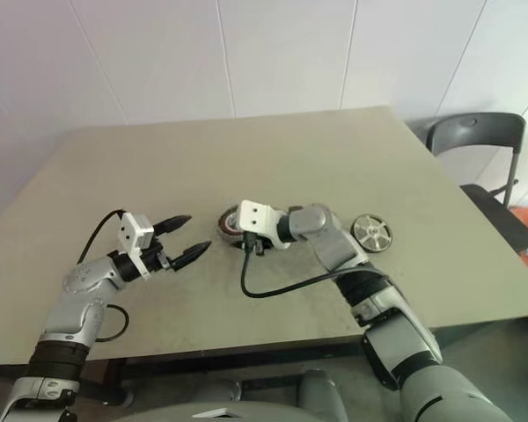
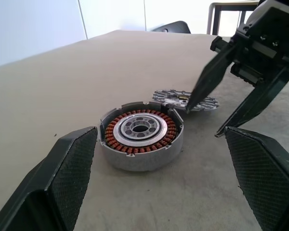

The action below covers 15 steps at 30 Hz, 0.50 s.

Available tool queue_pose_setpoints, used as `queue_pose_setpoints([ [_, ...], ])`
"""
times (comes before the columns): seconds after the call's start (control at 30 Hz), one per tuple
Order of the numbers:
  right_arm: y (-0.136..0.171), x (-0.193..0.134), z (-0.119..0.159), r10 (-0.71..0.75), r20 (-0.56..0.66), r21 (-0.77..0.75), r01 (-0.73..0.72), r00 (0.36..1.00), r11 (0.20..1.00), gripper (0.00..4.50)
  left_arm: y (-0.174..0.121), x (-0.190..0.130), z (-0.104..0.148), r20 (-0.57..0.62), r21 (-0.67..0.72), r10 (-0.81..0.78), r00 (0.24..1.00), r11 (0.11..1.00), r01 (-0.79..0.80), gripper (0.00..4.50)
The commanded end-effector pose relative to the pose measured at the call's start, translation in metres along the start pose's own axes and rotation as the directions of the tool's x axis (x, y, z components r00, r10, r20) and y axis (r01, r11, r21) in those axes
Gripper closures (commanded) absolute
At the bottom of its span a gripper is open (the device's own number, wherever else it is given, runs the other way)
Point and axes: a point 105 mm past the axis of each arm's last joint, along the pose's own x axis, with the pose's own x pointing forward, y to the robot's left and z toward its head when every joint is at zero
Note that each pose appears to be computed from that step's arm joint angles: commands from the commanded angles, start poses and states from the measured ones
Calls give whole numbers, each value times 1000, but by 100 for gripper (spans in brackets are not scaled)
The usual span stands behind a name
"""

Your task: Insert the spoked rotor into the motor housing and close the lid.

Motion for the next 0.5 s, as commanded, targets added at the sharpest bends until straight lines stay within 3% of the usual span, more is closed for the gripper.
queue_pose_setpoints([
  [0.03, -11, 3, 5, -50, -16, -47, 49, 999, 998, 228, 3, -1, 16, 35, 46, 9, 999, 999, -10, 0],
  [0.37, -10, 17, -15, -67, -105, -109, 56, 992, 992, 228, 0, 0, 19, 37, 46, 13, 999, 999, -15, 0],
  [0.5, -9, 17, -15, -59, -107, -130, 45, 993, 991, 357, 1, -2, 20, 36, 45, 16, 999, 999, -18, 0],
])
